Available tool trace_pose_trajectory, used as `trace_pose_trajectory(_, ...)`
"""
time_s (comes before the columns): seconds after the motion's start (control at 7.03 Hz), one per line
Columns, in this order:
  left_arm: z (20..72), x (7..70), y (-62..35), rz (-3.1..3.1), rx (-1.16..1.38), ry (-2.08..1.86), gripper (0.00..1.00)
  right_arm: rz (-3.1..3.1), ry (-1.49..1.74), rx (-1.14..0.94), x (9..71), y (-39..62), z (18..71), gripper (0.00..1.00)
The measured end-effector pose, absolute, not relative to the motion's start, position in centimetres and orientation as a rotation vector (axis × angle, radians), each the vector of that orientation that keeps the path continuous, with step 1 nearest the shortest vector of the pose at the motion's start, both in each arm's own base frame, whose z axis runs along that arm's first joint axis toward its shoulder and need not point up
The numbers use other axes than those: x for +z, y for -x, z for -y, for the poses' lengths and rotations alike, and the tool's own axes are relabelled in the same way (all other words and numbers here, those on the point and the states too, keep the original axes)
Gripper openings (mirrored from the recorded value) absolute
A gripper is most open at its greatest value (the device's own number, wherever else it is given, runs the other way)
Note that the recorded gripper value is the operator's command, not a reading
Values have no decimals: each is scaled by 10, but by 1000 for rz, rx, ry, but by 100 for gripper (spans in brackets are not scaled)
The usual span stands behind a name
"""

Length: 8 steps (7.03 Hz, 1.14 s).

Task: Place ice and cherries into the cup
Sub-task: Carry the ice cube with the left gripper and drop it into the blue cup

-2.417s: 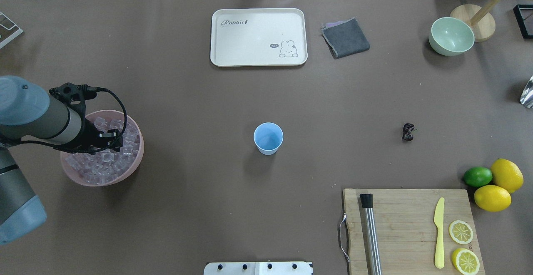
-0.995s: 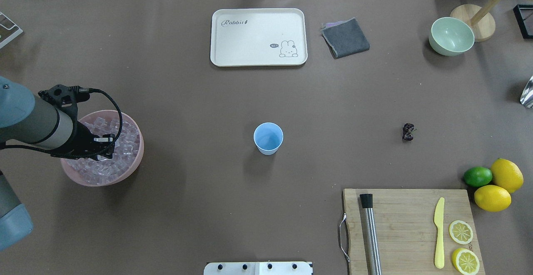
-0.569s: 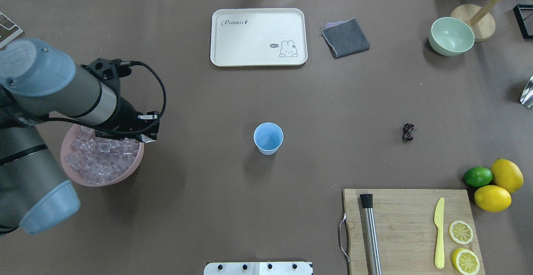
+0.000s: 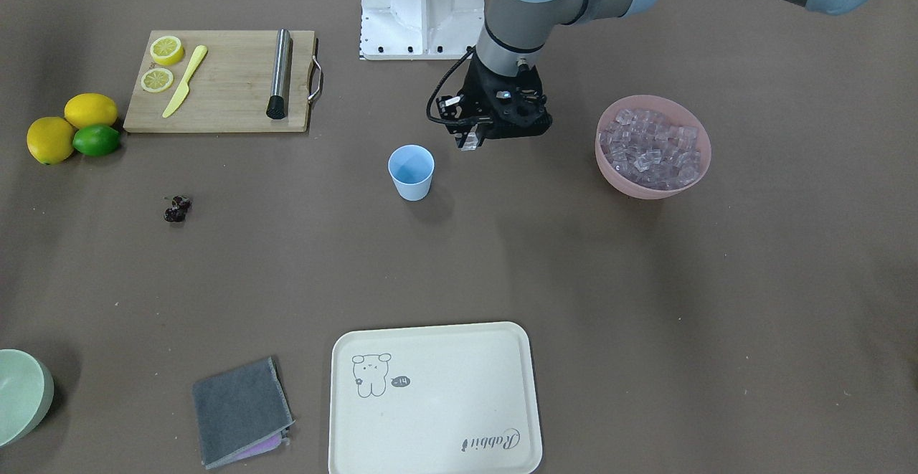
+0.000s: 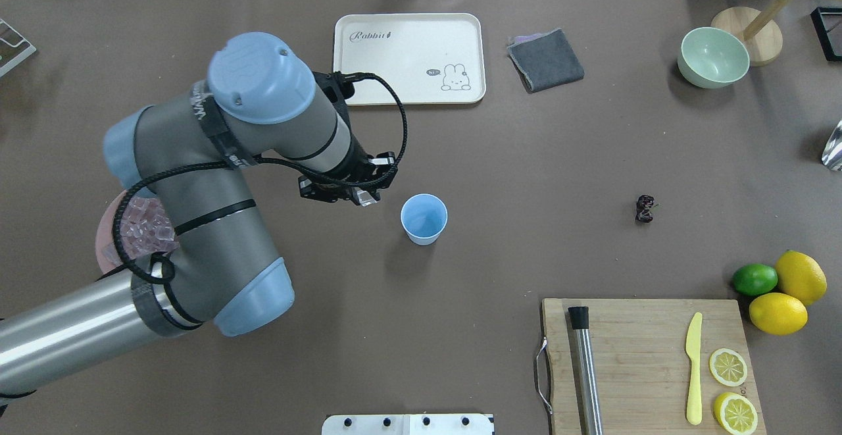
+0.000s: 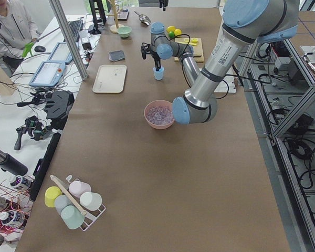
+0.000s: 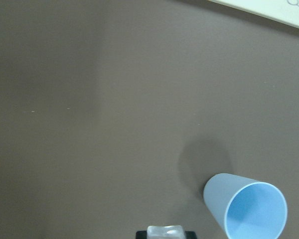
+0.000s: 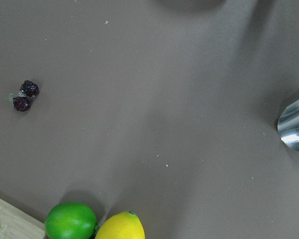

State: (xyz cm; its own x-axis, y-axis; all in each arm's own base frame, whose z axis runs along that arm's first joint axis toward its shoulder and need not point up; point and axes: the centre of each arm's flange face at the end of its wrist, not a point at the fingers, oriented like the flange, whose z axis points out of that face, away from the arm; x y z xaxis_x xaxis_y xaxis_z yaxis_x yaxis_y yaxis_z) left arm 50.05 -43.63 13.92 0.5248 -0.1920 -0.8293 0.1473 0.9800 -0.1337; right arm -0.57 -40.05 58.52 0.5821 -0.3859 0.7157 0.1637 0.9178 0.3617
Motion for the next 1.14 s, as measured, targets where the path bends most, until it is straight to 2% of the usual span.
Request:
trace_pose_trajectory(0.14, 437, 125, -523, -1001, -211, 45, 0, 894, -274, -328, 584, 6, 401, 99)
trace_pose_trajectory(0.28, 437, 115, -538, -1002, -215, 37, 77, 894, -281, -331, 583, 6, 401, 99)
trace_pose_trajectory(0.43, 436, 112, -546, -1008, -216, 24, 97, 894, -291, -335, 581, 6, 401, 99)
trace_pose_trajectory(0.85, 440, 116, -538, -1047, -219, -8, 97, 894, -298, -337, 581, 5, 400, 99)
trace_pose_trajectory(1.14, 429, 175, -473, -1012, -174, -56, 97, 895, -299, -336, 580, 5, 401, 99)
